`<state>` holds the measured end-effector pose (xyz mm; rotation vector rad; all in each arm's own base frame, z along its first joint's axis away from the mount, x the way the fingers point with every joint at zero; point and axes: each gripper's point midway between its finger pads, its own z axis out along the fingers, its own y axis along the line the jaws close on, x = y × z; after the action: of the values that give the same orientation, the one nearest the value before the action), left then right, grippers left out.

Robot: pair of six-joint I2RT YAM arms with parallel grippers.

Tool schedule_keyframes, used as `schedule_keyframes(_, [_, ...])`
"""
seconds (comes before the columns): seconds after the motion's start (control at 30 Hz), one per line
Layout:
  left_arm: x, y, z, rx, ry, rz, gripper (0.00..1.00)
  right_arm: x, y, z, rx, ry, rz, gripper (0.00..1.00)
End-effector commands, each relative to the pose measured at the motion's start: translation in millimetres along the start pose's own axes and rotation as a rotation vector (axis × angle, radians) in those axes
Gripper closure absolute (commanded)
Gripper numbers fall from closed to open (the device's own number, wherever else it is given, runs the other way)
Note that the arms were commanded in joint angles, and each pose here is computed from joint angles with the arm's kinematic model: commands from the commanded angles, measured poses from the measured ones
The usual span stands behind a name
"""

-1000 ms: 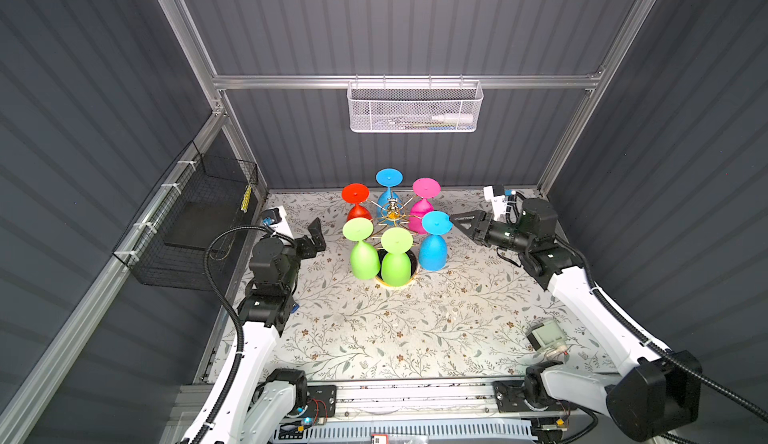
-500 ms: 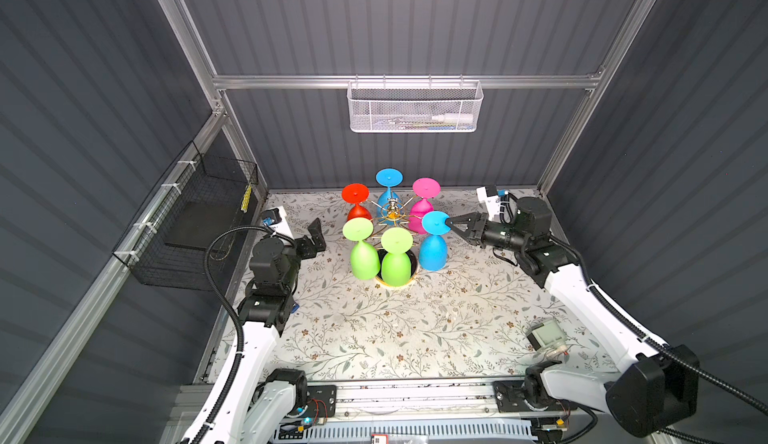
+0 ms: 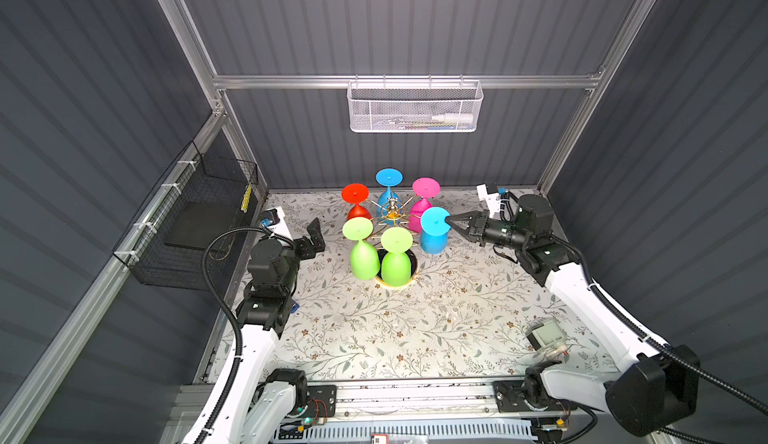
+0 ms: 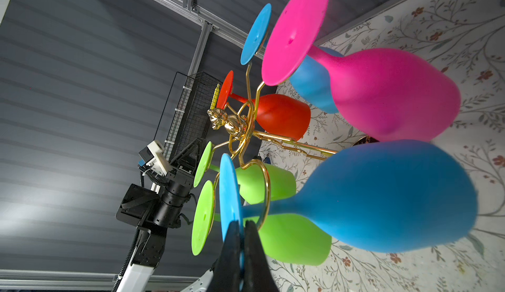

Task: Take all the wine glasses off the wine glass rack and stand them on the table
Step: 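Raise both arms and move the right gripper toward the light blue glass's base, then close the right gripper on the light blue glass's base on the rack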

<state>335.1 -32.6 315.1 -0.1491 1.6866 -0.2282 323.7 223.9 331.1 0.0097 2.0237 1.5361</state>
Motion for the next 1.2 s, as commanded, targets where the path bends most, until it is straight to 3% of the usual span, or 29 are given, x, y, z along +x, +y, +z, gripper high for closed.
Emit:
schedule_keyframes(0.0, [-0.3, 0.9, -5.0, -0.005, -0.005, -0.011, 0.00, -3.3, 29.4, -5.2, -0.070, 0.007, -0.011, 1.00])
schedule_keyframes(0.2, [-3.4, 1.9, -8.6, -0.010, -0.019, -0.015, 0.00, -4.8, 48.7, -11.6, -0.103, 0.014, -0.010, 1.00])
schedule_keyframes(1.17, [-13.1, 1.8, -15.2, -0.012, -0.054, -0.034, 0.00, -5.5, 45.4, 19.6, -0.051, 0.035, -0.008, 1.00])
